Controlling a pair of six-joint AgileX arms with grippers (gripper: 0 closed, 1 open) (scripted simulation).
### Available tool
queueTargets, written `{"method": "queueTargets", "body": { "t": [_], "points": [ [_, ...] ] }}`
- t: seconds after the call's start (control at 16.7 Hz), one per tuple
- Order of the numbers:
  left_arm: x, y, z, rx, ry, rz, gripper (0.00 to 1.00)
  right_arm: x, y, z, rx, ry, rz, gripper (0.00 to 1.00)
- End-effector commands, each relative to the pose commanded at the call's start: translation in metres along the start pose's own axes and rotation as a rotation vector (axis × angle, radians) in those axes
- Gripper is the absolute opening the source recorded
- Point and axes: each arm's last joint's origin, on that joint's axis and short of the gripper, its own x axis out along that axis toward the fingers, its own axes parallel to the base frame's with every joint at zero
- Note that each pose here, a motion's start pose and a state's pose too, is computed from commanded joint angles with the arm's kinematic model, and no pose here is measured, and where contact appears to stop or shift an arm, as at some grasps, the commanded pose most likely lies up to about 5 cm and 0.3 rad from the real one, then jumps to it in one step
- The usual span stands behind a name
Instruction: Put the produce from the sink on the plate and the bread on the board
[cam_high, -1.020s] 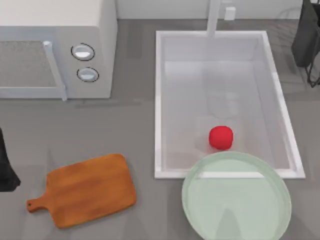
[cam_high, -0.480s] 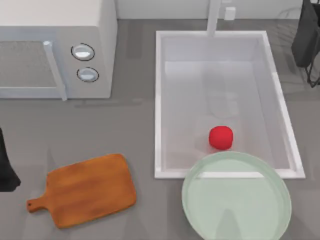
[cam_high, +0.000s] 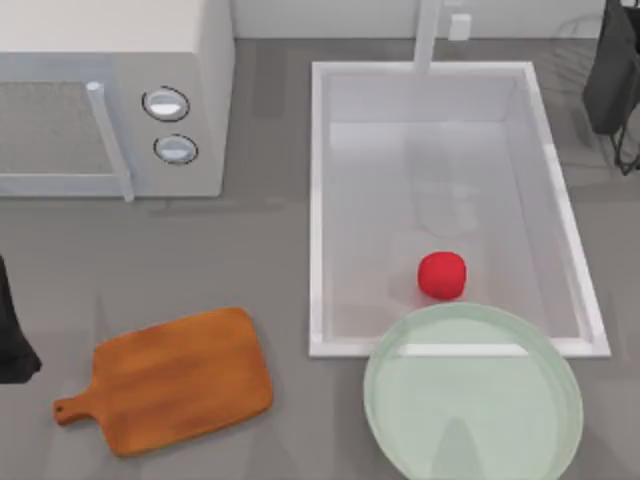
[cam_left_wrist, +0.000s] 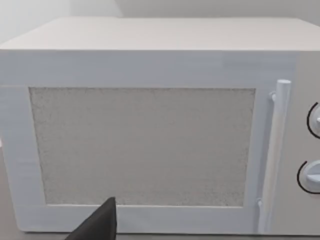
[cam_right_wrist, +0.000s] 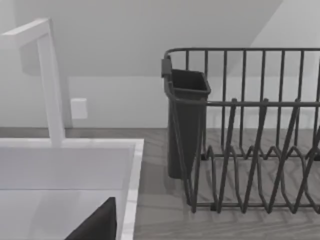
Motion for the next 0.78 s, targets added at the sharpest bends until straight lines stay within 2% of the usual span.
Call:
{"method": "queueTargets", "body": {
  "t": [0.36,0.6,0.78],
  "points": [
    [0.000,0.000,0.000,0.000,0.000,0.000,1.00,0.004,0.003,0.023,0.026,0.099,0.026,1.00],
    [0.000,0.000,0.000,0.000,0.000,0.000,1.00,0.022,0.011,0.063,0.067,0.285,0.066,1.00],
    [0.000,0.000,0.000,0.000,0.000,0.000,1.00,0.053,0.022,0.095,0.097,0.466,0.095,1.00]
  ]
}}
